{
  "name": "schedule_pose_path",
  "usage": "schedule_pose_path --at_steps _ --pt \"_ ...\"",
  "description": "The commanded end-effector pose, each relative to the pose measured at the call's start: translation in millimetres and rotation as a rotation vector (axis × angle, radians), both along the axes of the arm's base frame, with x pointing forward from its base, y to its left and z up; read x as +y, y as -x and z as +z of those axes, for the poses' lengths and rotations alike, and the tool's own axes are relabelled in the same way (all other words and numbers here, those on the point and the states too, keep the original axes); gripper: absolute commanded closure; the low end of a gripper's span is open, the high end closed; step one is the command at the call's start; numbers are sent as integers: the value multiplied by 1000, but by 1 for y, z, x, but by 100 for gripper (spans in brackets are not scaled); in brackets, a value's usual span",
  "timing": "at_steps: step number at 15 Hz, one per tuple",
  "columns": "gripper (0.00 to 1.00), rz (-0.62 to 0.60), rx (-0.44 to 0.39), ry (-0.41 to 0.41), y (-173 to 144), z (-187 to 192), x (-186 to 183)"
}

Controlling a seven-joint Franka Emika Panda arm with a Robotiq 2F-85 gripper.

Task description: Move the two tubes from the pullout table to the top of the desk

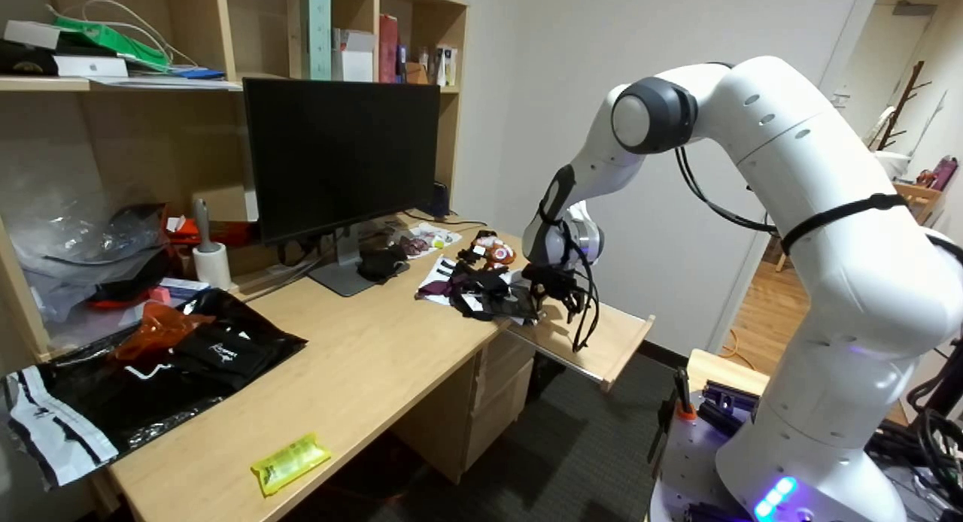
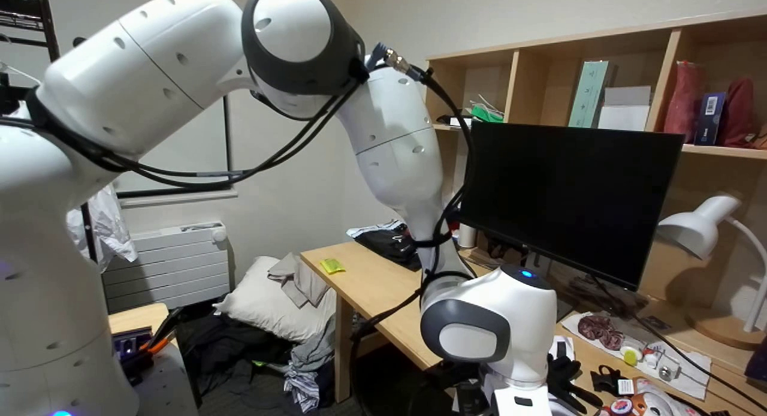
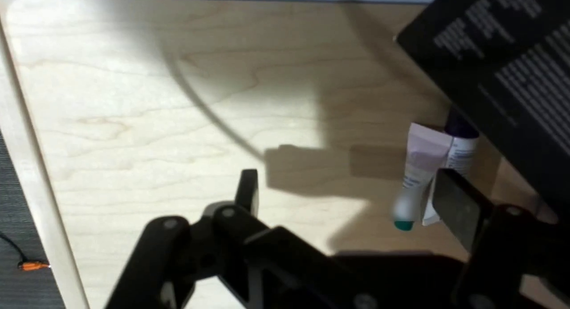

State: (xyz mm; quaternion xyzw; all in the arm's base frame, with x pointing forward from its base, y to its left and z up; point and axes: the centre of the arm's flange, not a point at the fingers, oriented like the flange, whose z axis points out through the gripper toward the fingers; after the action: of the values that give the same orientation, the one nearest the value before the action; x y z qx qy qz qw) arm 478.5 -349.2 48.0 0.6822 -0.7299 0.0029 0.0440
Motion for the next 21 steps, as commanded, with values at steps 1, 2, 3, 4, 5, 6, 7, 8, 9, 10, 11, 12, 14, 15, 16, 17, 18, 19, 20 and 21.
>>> schedule_pose_path --at_steps 1,2,3,4,5,6,7,8,9,10,11,12,14,15,16,17,18,19,20,21 --pt "0 23 22 -5 -5 -17 0" --pt "0 31 27 -9 -5 -23 2" --pt "0 32 30 -7 -5 -29 4" --pt "0 40 23 -3 -6 -30 4" --pt "0 42 15 10 -7 -32 5" --pt "0 43 10 17 -7 -33 6" --pt "0 45 7 21 -6 -32 6" --pt "0 46 7 17 -6 -30 6" --pt "0 48 7 15 -5 -29 6" --pt "0 48 15 6 0 -25 7" --pt "0 58 23 -6 6 -21 9" --pt "0 73 23 -3 12 -18 11" --pt "0 96 14 24 19 -15 14" --pt "0 108 16 27 23 -12 15" --pt "0 122 11 22 28 -9 18" --pt "0 131 4 33 33 -7 20" --pt "0 142 3 47 37 -12 23" --pt "0 153 10 52 40 -16 24" --pt "0 157 7 60 42 -18 26" --pt "0 165 -2 67 44 -21 28"
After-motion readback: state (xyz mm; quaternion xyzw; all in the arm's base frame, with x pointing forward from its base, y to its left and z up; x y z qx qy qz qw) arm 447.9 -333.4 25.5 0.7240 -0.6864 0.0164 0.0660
